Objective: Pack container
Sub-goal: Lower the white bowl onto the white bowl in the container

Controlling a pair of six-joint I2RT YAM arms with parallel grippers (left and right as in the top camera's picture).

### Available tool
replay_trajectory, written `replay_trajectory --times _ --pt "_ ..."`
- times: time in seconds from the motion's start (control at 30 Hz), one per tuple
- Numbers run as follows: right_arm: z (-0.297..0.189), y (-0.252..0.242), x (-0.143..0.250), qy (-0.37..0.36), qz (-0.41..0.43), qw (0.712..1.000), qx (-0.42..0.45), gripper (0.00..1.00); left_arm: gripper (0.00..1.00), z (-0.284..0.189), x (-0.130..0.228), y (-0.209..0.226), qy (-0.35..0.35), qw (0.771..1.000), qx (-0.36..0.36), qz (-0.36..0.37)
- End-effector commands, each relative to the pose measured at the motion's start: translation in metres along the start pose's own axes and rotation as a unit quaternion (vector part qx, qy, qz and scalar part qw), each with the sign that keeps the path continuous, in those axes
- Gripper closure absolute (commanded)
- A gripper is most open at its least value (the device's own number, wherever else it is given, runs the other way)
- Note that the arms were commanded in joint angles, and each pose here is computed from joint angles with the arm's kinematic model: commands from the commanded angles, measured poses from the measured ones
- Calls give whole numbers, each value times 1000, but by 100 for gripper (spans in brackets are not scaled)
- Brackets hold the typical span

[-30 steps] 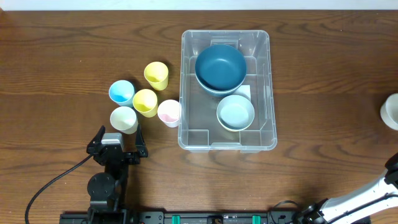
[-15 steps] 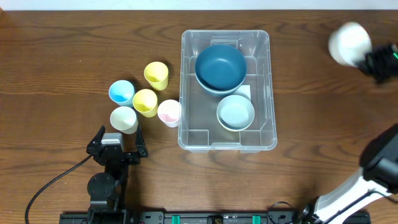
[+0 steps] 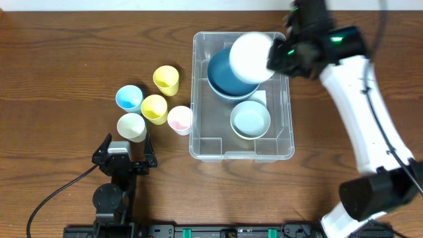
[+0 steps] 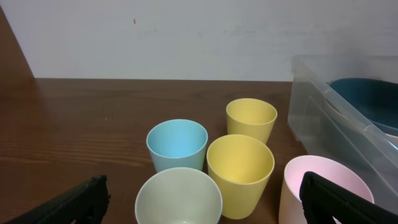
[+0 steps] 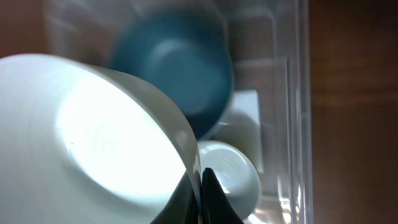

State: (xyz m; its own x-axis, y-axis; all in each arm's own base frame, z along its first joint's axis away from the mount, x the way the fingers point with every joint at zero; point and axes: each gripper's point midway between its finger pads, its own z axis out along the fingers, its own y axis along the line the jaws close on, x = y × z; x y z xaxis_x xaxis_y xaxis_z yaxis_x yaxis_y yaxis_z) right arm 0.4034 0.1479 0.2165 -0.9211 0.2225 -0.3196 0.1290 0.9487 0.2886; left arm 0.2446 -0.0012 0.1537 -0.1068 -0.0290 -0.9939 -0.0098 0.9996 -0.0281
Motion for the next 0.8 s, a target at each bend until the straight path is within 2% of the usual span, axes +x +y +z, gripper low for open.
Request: replay_trajectory --times 0.0,0.33,0.47,0.77 --pt "23 -17 8 10 3 997 70 99 2 1 18 2 27 1000 -3 8" --pt "51 -36 63 132 0 986 104 99 2 1 18 2 27 1000 -3 8" --pt "64 -35 94 191 -19 978 79 99 2 1 18 2 27 1000 -3 8" --pt "107 -52 129 220 -15 973 74 99 2 1 18 2 27 1000 -3 8"
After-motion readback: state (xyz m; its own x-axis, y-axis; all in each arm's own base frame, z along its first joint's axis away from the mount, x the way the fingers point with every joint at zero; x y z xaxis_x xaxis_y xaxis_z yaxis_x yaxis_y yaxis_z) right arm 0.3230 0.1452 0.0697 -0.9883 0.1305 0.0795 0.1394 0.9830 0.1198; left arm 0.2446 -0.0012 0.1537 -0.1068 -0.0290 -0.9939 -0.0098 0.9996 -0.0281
